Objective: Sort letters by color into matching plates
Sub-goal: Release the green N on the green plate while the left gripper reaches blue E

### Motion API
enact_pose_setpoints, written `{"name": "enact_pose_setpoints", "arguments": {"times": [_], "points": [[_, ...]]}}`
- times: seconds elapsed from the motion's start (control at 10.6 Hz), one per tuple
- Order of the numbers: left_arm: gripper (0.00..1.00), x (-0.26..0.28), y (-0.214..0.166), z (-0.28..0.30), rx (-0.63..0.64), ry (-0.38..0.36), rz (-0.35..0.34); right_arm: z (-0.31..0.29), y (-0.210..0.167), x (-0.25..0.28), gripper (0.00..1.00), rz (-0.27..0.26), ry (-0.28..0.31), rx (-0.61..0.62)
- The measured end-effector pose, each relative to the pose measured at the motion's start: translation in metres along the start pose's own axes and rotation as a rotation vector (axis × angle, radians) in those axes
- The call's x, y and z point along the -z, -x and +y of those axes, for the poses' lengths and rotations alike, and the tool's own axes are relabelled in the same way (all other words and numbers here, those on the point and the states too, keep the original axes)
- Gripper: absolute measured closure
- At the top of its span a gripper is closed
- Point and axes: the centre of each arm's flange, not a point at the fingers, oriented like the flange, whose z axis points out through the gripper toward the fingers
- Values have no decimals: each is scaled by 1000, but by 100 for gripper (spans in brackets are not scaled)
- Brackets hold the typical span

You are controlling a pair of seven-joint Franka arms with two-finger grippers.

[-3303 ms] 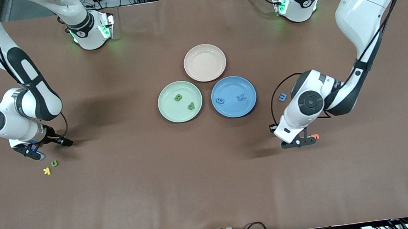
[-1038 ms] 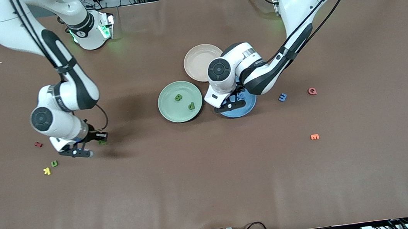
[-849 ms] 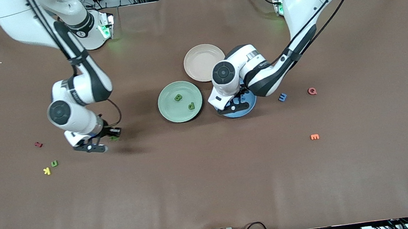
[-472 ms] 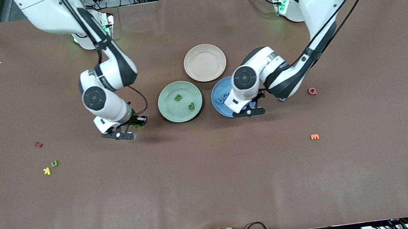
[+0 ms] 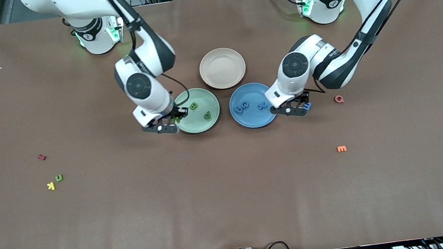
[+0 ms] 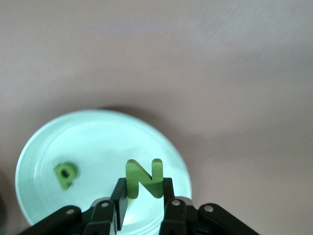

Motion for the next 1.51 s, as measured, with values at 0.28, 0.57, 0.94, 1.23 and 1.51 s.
{"name": "enact_pose_setpoints", "arguments": {"times": [0.28, 0.57, 0.94, 1.23, 1.51], "points": [[0, -17, 21, -45, -156, 11, 96, -29, 36, -19, 67, -19, 28, 29], [0, -27, 23, -84, -268, 20, 109, -40, 43, -33, 65, -28, 40, 8], [0, -29, 24, -89, -337, 22, 108, -46, 34, -24, 14, -12, 22, -5], [0, -37, 28, -86, -359, 39, 93, -19, -2, -15, 0, 0, 8, -28], [0, -47, 28, -87, -356, 62, 76, 51, -72, 2, 0, 17, -18, -38]]}}
